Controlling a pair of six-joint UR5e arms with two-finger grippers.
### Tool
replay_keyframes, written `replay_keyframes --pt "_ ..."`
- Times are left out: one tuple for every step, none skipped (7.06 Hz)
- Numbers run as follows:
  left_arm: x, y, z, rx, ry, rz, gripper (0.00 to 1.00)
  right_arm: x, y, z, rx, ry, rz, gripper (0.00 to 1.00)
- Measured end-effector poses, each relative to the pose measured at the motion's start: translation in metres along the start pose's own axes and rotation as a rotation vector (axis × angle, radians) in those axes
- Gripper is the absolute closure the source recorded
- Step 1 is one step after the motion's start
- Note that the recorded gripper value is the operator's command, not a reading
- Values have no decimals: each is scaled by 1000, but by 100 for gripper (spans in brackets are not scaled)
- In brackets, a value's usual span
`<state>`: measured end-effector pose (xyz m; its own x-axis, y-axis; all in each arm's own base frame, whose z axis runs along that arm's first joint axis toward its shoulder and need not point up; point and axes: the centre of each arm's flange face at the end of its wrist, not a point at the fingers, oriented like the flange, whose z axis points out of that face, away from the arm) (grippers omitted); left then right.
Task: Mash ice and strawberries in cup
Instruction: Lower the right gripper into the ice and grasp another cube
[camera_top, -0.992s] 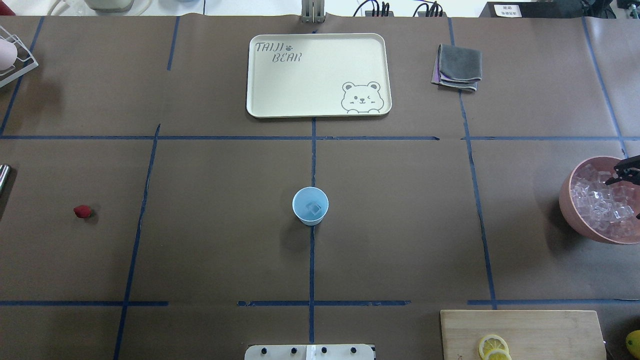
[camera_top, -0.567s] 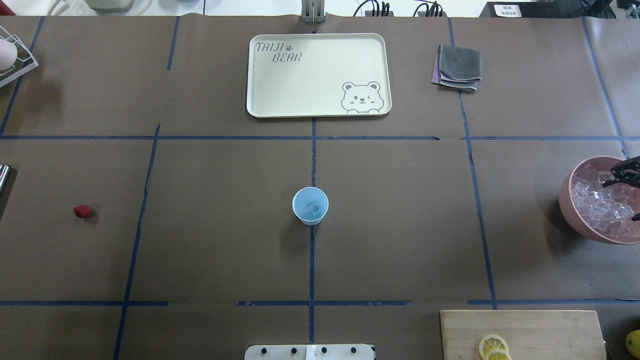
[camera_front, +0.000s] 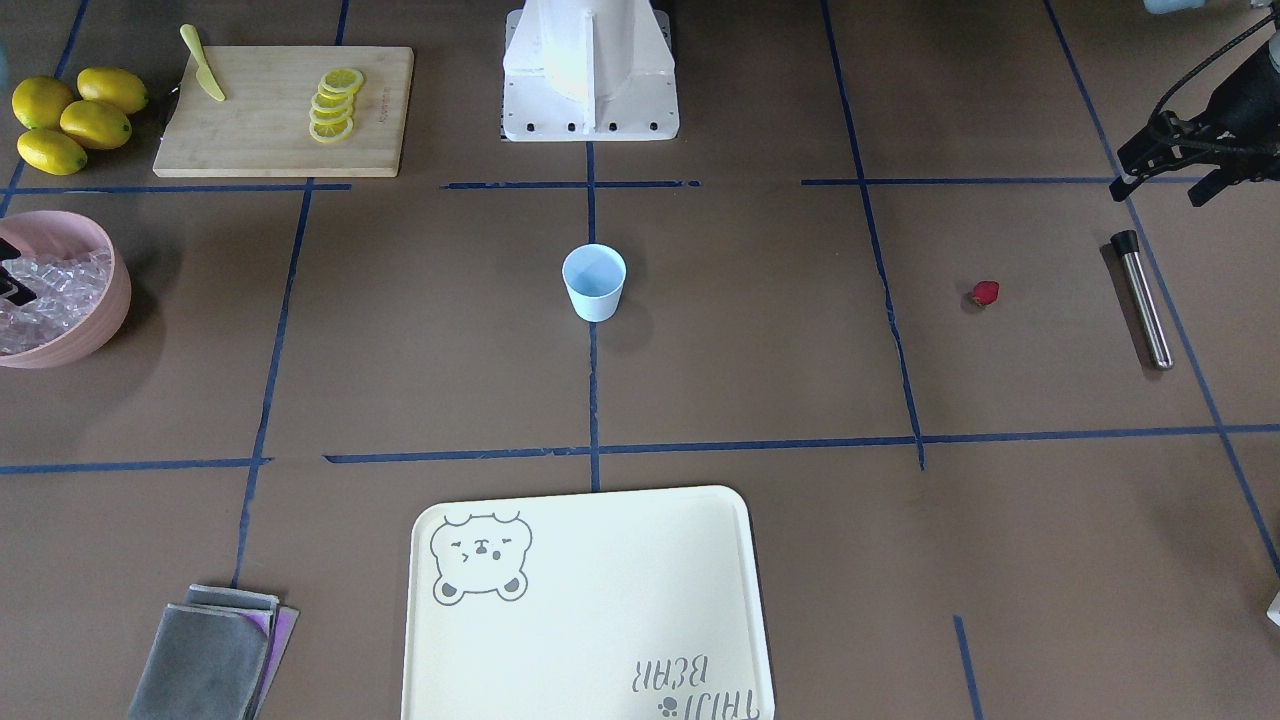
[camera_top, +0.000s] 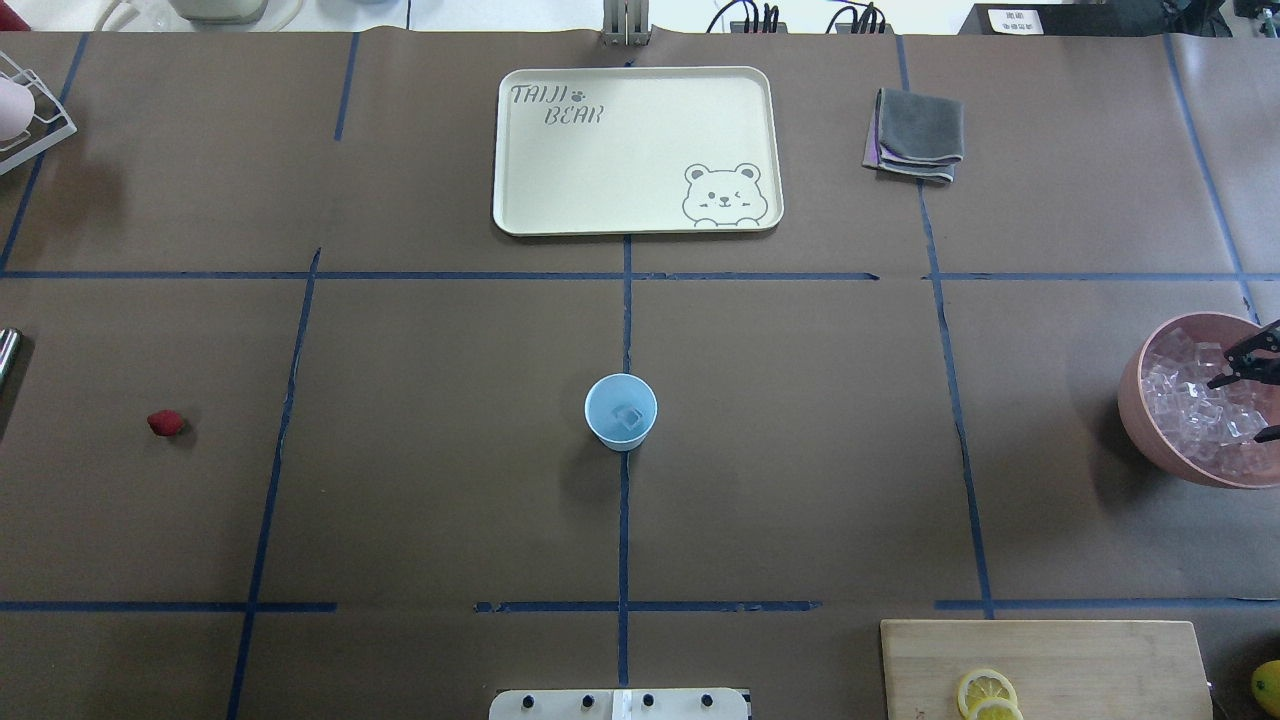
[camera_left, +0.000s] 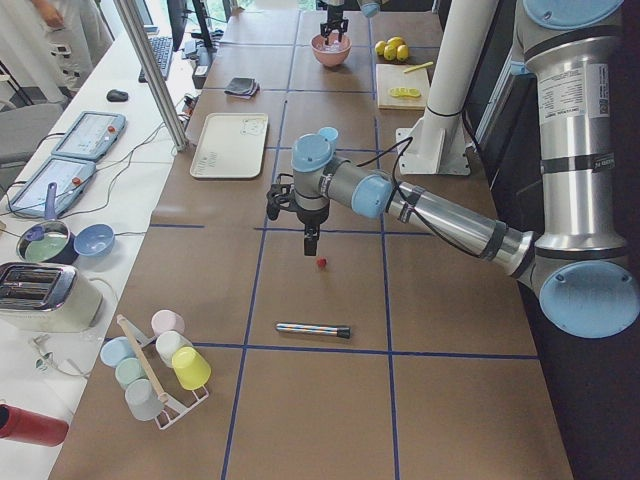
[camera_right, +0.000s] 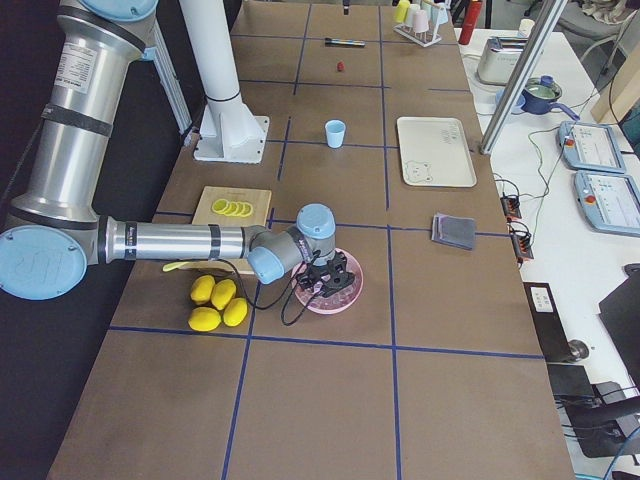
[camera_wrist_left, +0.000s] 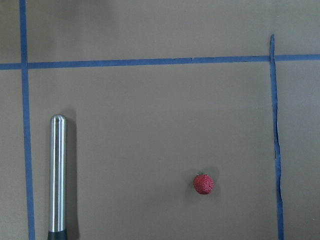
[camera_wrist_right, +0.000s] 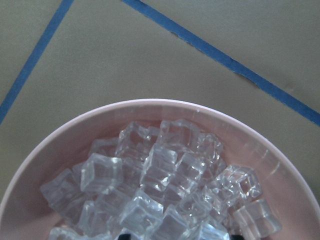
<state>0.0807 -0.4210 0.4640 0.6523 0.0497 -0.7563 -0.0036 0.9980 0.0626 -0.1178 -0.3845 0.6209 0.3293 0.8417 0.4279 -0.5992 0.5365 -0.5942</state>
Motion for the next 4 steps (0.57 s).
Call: replay_keyframes --pt "0 0 0 0 1 0 0 3 -1 0 0 3 3 64" --pt "0 1 0 -1 2 0 0 5 -1 0 0 5 4 73" --pt "0 1 0 -2 3 0 0 6 0 0 -3 6 4 84" --pt "0 1 0 -2 4 -7 0 8 0 0 -7 7 4 94"
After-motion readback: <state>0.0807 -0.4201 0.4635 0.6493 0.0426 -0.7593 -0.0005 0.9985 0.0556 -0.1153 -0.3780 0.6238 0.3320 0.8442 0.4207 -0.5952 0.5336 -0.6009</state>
